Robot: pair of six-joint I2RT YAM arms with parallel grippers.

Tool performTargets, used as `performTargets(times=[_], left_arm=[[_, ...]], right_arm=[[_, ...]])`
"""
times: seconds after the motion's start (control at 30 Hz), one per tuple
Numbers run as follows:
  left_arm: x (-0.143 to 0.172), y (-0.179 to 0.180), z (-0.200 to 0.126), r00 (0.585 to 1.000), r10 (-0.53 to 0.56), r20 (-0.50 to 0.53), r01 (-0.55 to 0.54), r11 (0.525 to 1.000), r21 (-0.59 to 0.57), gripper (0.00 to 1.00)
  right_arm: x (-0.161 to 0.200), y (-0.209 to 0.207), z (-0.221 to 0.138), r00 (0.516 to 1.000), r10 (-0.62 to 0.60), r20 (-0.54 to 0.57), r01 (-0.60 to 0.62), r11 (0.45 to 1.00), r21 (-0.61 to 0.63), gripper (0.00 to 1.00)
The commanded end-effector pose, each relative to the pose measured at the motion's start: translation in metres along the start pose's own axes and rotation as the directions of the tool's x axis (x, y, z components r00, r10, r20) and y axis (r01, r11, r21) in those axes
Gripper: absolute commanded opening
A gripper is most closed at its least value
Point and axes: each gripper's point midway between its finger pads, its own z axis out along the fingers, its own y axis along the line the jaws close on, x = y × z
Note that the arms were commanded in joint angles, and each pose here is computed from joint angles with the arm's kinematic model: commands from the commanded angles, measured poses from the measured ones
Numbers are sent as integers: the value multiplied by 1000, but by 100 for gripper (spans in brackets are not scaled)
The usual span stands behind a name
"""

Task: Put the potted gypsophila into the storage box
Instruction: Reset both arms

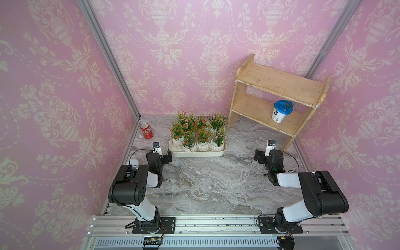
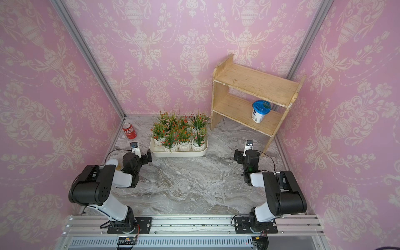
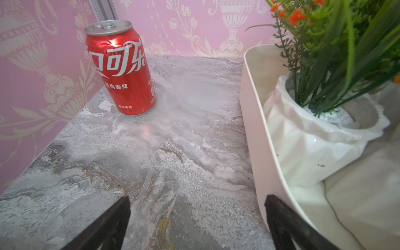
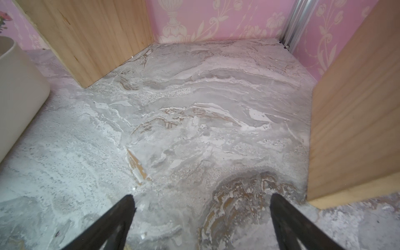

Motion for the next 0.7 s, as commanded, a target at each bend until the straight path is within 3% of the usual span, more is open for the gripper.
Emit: performTargets(times=[0.0, 0.13, 0.67], left_arm=[[-4, -8, 4, 999, 35, 1, -35, 998, 47, 99], [-4, -8, 4, 999, 33, 1, -33, 998, 45, 99], [-4, -8, 4, 999, 33, -1, -33, 999, 43, 99]], right_arm=[[-14, 3, 0, 999, -4, 46, 4, 1000, -19, 100], [-14, 14, 2, 999, -27, 24, 29, 996, -82, 100], [-13, 14, 2, 999, -27, 23, 29, 996, -83, 100]])
